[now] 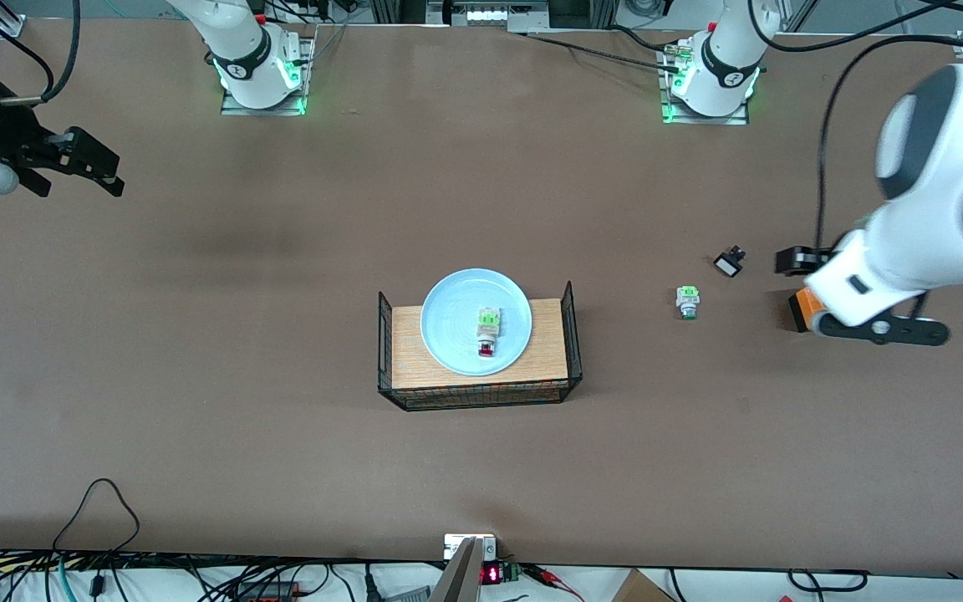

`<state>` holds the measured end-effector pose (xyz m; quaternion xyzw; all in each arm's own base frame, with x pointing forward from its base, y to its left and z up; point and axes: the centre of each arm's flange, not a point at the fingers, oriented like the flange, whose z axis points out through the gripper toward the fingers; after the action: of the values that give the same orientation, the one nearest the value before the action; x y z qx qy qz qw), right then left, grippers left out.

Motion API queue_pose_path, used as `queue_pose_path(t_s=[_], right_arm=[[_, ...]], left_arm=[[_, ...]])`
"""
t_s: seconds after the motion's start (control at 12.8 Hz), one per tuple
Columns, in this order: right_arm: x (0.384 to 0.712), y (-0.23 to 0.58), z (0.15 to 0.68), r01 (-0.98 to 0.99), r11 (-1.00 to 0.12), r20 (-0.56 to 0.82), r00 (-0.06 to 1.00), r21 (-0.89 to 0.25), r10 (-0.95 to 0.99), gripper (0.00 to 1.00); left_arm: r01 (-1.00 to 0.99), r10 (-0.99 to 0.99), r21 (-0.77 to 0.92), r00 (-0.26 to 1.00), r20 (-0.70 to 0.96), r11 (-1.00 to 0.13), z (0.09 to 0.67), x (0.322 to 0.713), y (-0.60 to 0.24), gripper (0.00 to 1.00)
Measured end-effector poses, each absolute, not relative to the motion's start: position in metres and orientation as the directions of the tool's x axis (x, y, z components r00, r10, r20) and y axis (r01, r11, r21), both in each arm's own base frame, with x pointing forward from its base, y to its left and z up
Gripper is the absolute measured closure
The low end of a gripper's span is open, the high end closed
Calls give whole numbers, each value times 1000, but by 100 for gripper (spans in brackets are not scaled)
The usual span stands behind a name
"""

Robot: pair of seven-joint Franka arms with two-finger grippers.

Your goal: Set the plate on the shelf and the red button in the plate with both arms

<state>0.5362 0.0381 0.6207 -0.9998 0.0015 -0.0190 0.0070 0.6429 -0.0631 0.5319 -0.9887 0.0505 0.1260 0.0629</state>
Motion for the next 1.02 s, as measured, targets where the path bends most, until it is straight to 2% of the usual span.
queue_pose_path(t_s=[0.16, 0.55, 1.02], right_arm=[[537, 38, 620, -3, -1000, 36, 999, -14, -4, 0], [537, 40, 624, 0, -1000, 44, 999, -14, 0, 0], [538, 40, 628, 1, -1000, 53, 999, -15, 0, 0]], left_arm=[[-91, -82, -61, 987, -141, -994, 531, 639, -42, 0], [-24, -27, -77, 999, 37, -997, 563, 590, 2, 0], [-24, -27, -78, 999, 43, -997, 567, 582, 1, 0]])
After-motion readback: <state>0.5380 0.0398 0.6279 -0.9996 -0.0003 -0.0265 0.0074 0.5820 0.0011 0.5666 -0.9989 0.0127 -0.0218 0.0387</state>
